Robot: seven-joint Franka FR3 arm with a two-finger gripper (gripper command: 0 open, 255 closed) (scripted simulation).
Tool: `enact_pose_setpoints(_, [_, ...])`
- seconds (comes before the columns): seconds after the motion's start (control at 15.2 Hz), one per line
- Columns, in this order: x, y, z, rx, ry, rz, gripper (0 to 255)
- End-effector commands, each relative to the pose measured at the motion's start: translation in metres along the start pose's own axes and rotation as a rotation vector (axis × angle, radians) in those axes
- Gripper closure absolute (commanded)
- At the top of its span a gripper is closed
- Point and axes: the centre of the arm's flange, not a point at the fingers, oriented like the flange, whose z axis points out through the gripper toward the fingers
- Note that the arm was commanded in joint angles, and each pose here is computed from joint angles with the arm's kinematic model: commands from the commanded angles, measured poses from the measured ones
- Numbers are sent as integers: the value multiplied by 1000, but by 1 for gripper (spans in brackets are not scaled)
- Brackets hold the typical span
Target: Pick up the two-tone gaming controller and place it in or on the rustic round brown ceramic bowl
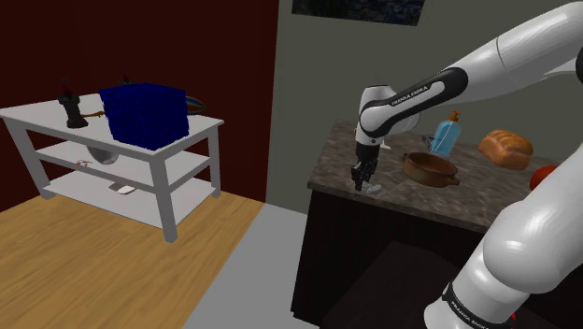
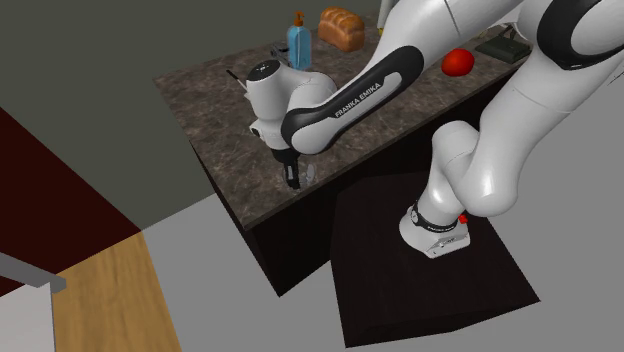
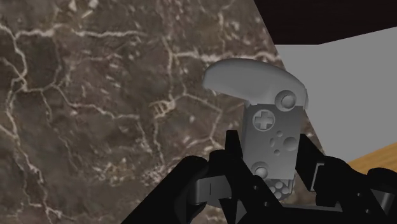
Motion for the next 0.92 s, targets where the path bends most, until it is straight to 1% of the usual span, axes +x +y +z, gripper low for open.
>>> enact_pose_setpoints(0.0, [0, -2, 3, 1, -5, -3, 255])
enact_pose_setpoints(0.33, [0, -2, 3, 1, -5, -3, 255])
enact_pose_setpoints(0.86, [-6, -2, -39, 1, -5, -3, 255])
